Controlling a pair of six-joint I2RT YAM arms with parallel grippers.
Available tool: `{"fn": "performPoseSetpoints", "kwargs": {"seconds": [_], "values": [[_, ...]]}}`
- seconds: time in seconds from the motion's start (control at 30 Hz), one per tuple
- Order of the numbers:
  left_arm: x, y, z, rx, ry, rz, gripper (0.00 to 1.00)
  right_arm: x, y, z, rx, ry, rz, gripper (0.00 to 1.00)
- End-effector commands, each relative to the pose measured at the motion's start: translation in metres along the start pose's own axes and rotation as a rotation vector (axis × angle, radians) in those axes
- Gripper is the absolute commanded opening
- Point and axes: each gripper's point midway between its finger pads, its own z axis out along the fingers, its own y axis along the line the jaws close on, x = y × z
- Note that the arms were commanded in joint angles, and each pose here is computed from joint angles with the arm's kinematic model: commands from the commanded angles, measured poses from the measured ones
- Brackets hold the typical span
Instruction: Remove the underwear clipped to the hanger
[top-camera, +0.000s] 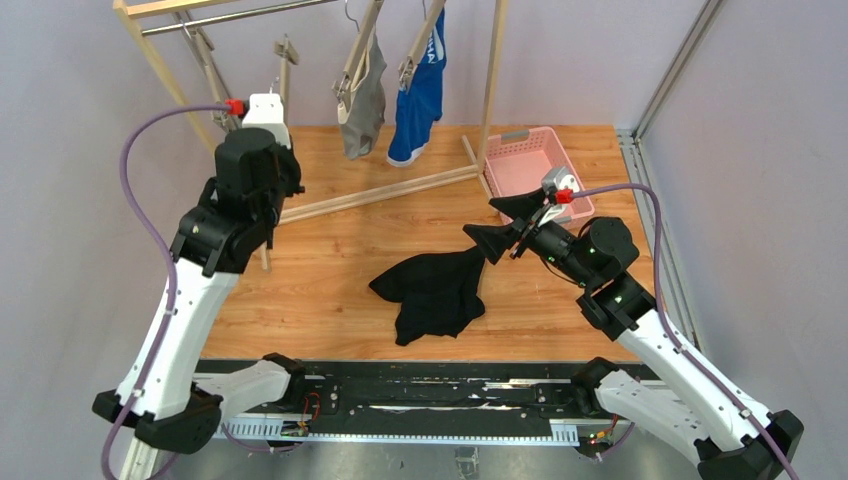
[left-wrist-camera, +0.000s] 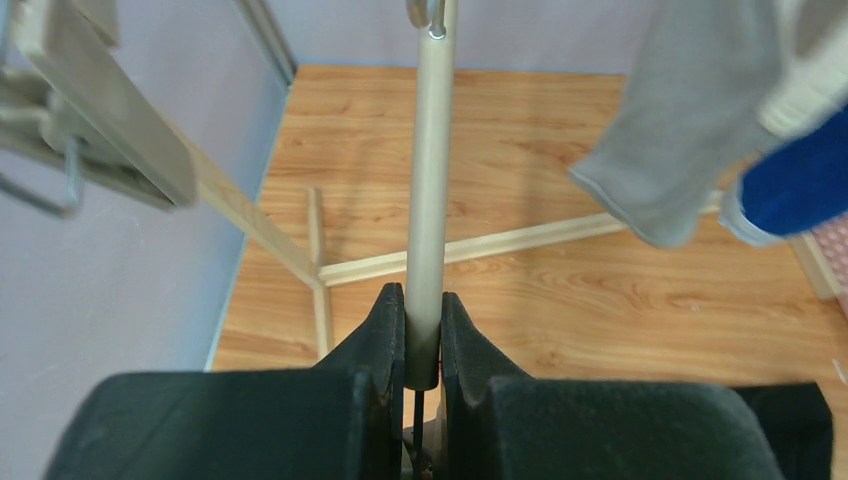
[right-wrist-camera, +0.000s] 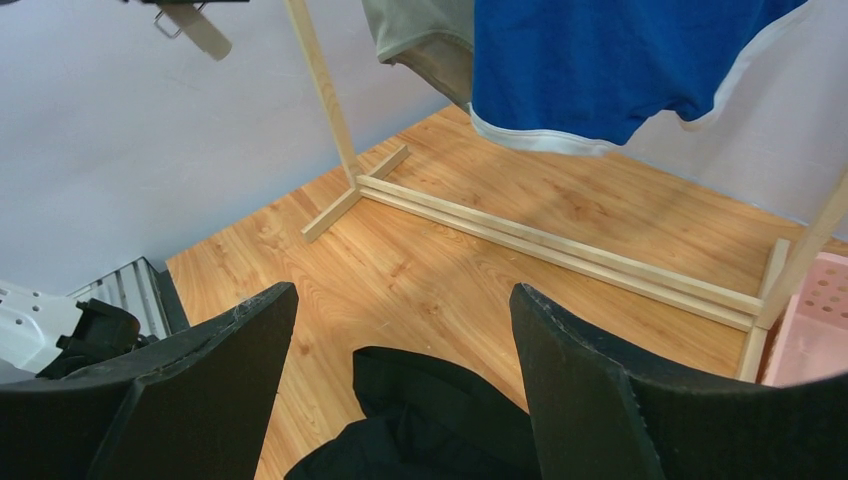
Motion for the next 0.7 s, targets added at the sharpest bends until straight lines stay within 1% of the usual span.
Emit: {"fn": "performPoseSetpoints", "kwargs": {"seconds": [0.0, 0.27, 0.5, 0.67], "values": [[-0.034, -0.005, 0.012, 0.061, -0.062, -0.015, 0.00, 0.005, -0.003, -0.005, 0.024, 0.016, -0.044, 0.80], [-0.073, -0.008, 0.031, 0.108, -0.099, -0.047, 0.00, 0.015, -0.013, -0.003, 0.059, 0.033, -0.065, 0.80], [-0.085, 0.003, 0.049, 0.151, -0.111, -0.096, 0.00, 0.030, -0.020, 0.002, 0.074, 0.054, -0.068, 0.80], [-0.093, 0.010, 0.053, 0.146, -0.138, -0.103, 0.00, 0.040, -0.025, 0.005, 0.084, 0.068, -0.078, 0.80]]}}
